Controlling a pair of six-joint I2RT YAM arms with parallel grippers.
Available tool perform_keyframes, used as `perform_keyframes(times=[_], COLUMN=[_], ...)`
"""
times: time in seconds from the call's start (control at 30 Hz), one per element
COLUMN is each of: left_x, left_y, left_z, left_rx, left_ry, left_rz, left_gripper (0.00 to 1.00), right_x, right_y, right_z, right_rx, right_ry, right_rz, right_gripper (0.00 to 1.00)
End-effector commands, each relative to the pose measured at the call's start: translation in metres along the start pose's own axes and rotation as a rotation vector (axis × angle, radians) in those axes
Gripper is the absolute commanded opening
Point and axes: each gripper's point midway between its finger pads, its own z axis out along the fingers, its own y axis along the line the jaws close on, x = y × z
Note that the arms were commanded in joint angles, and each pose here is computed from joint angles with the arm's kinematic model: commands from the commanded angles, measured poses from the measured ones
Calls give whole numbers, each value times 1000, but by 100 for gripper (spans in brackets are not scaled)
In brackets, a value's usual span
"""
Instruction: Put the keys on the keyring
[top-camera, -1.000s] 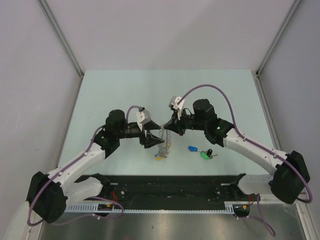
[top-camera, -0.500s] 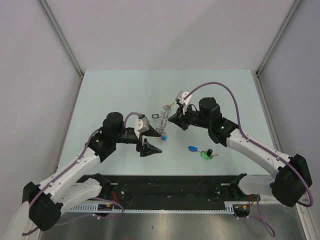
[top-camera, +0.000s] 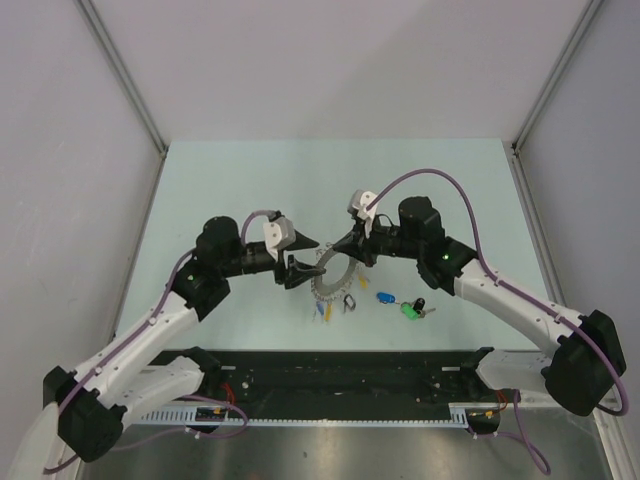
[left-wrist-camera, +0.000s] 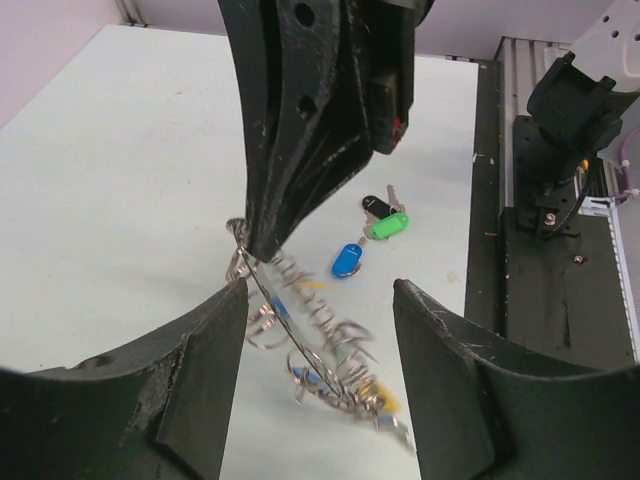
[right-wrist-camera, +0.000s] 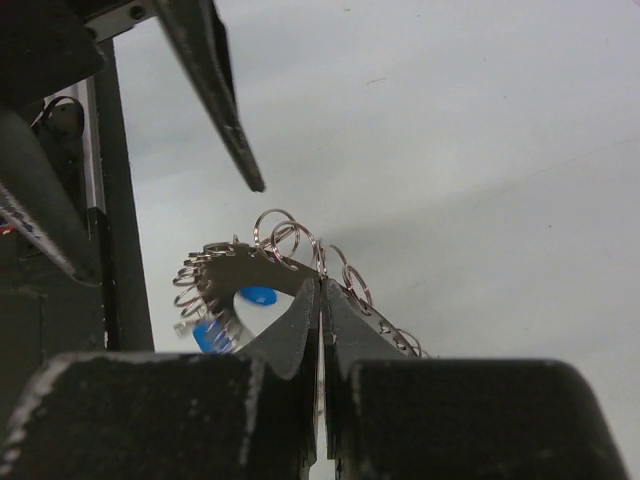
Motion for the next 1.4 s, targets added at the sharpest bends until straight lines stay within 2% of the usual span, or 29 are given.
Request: perform_keyframes(times=[0.0,0.37,0.6,0.73,0.87,0.97,1.2,1.37], left_x=[-15,-4,21,37,48,52,44,22], left_y=[0,3,0,7,28,38,40,31], left_z=[9,19,21,19,11,5,0,-5], left_rx=[79,117,140,84,-56,-128,-156,-127], left_ry=[-10,22,90,148,218,246,228,136], left_rz=[37,18,-50,-81,-80,-74,-46,36], left_gripper=[65,62,62,63,63,68,75,76], right_x=[-28,-30,-30,-32,-34,-35,-36,-32], right_y=[14,27,28,30,28,27,28,27], right_z=[-5,-6,-6,-8,-12,-14,-14,-12], right_rx=[-61,-117,-125,-128,-116,-109,-118,-121], right_ry=[-84,-93,-94,-100,-101,-102,-106,-96], right_rz=[-102,-133,-132,-136,-135,-137,-144,-144], right_gripper=[0,0,0,0,0,0,0,0])
